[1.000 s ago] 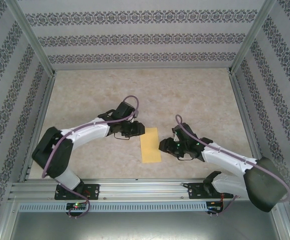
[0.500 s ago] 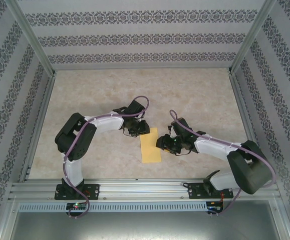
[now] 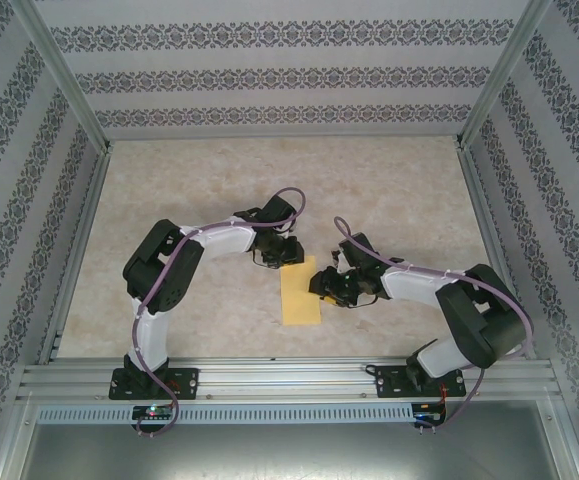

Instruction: Fold a paper plane with a square sheet of paper (pick it up from the middle)

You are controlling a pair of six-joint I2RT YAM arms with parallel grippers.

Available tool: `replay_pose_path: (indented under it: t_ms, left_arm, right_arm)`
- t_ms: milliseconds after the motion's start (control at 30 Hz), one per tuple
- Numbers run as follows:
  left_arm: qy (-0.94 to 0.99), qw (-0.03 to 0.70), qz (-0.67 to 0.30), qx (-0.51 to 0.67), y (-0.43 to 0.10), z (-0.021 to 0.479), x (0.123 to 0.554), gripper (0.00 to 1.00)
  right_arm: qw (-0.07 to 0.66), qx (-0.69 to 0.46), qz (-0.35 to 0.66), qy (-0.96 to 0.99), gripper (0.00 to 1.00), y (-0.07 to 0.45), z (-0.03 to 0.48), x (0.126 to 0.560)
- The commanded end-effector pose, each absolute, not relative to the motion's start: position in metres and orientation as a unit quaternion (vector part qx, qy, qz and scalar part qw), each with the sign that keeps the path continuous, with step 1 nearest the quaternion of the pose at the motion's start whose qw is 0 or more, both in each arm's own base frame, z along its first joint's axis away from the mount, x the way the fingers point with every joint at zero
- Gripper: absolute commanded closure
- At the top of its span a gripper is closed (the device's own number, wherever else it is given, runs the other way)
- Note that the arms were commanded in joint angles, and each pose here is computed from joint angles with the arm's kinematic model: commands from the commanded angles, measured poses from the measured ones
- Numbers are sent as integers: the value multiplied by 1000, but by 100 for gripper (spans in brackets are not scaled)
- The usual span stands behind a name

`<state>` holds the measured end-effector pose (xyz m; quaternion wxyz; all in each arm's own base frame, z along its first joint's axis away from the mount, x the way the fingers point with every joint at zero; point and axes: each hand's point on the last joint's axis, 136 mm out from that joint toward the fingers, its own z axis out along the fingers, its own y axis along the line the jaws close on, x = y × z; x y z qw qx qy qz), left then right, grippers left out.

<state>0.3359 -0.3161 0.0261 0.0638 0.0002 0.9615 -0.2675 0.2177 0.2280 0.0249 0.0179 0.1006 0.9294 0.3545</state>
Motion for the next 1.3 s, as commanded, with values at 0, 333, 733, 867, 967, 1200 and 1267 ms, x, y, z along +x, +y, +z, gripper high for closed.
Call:
replay_pose_path:
  t_ms: [0, 333, 733, 867, 967, 1200, 1267]
  left_arm:
    - [963, 49, -265, 12, -314, 22, 334, 75]
    - [956, 68, -286, 22, -317, 46, 338, 73]
    - [957, 133, -257, 19, -293, 85, 342, 71]
    - [960, 154, -233, -2, -269, 91, 340, 73]
    - [958, 165, -235, -13, -257, 92, 337, 73]
    - [941, 222, -256, 5, -242, 113, 321, 72]
    - [936, 242, -257, 9, -237, 120, 318, 71]
  right_arm:
    - [23, 104, 373, 922, 57, 234, 28, 226]
    - [41, 115, 402, 907, 64, 246, 36, 241]
    - [43, 139, 416, 897, 68, 256, 32, 257]
    - [49, 136, 421, 896, 71, 260, 34, 265]
    - [48, 131, 425, 895, 75, 265, 34, 271]
    - [46, 112, 431, 894, 80, 274, 37, 284]
    - [39, 99, 432, 895, 85, 278, 38, 288]
